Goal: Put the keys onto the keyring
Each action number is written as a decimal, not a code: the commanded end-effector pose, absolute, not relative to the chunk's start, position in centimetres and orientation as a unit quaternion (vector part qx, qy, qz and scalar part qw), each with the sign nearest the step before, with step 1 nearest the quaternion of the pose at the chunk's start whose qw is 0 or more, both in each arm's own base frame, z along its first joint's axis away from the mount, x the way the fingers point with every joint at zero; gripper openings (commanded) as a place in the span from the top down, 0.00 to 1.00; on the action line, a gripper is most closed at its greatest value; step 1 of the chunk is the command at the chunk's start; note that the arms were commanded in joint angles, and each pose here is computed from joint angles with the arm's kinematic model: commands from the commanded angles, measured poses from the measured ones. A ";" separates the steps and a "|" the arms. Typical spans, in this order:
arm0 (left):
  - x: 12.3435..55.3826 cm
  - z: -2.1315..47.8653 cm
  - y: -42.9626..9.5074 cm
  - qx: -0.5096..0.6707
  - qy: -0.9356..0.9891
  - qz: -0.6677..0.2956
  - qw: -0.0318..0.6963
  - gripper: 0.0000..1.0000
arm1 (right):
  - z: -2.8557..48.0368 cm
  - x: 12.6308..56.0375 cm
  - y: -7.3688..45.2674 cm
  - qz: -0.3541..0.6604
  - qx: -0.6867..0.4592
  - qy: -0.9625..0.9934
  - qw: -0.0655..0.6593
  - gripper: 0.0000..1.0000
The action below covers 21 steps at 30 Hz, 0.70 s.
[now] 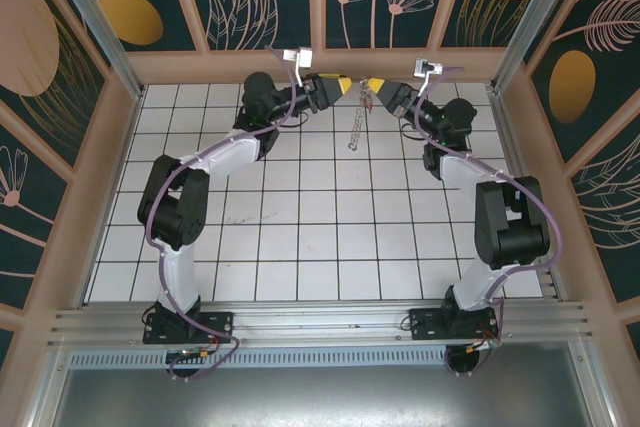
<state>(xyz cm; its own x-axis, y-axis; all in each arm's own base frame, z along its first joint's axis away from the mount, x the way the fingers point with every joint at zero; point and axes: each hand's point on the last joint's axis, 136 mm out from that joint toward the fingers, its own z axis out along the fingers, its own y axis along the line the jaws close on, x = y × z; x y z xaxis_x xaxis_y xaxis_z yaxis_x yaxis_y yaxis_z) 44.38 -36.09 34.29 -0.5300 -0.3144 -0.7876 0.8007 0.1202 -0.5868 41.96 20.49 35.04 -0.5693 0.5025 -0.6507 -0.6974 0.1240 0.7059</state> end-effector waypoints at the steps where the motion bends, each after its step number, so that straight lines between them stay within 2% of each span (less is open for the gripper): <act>1: 43.3 37.0 -36.0 0.252 0.595 -0.615 0.452 0.54 | 36.4 41.7 20.7 0.648 -0.136 0.586 0.467 1.00; 7: 44.2 36.2 -36.4 0.272 0.611 -0.602 0.435 0.54 | 36.5 42.6 21.3 0.639 -0.171 0.601 0.449 1.00; 21: 45.1 35.9 -37.1 0.278 0.613 -0.611 0.418 0.61 | 36.6 43.9 22.1 0.636 -0.195 0.611 0.429 1.00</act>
